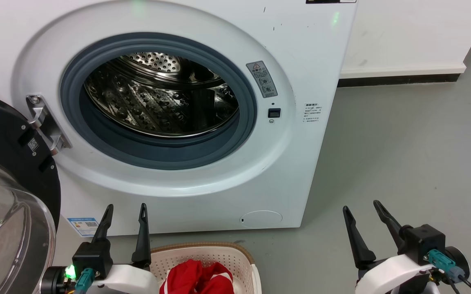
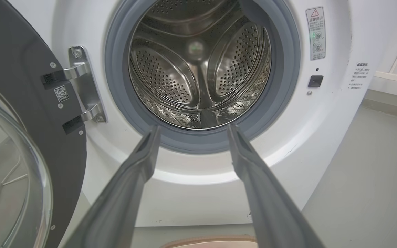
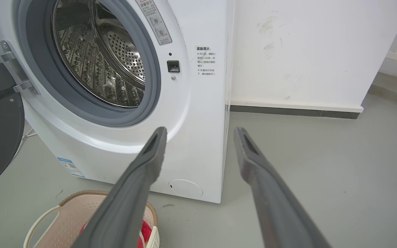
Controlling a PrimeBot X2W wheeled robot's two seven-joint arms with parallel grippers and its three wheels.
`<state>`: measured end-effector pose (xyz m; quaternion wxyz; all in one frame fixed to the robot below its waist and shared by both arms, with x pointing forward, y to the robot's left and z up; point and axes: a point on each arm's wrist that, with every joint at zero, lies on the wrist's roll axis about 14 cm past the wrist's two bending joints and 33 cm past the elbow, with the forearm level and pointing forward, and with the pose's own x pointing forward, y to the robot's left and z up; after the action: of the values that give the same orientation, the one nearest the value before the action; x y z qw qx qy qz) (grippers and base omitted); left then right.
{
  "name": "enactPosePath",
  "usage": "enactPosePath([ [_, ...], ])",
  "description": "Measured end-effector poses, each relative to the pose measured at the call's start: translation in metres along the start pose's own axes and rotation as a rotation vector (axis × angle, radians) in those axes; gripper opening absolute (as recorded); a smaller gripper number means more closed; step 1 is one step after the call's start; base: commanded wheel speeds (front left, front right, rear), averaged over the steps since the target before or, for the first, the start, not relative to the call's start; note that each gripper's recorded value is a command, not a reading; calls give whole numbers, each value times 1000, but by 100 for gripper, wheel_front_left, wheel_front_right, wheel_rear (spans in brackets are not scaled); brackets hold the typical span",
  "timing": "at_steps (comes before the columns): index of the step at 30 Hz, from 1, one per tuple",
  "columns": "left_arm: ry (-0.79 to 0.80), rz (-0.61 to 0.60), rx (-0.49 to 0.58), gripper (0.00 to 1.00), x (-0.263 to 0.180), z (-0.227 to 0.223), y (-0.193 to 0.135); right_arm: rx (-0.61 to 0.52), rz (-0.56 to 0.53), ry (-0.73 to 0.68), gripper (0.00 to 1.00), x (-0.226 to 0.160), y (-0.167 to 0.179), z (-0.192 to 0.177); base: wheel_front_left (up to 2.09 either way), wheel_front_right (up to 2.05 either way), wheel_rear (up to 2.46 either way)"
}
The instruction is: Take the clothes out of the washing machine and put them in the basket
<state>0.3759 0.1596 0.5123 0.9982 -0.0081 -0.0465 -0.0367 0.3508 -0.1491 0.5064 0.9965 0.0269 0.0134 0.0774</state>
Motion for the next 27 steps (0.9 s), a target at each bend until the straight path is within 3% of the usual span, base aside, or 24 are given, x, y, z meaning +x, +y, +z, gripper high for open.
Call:
enactPosePath([
  [7, 3, 0, -3, 100, 0, 0, 0, 5, 0, 1, 100, 0, 0, -1, 0, 0, 0],
  [8, 5, 0, -4, 0, 0, -1, 0, 5, 0, 5, 0, 0, 0, -2, 0, 0, 0],
  [12, 64, 17, -32, 0, -5, -17, 3, 35, -3, 38, 0, -4, 0, -14, 0, 0, 0],
  [27, 114, 92, -329, 0, -5, -25, 16, 336, -44, 28, 0, -1, -11, -15, 0, 0, 0],
])
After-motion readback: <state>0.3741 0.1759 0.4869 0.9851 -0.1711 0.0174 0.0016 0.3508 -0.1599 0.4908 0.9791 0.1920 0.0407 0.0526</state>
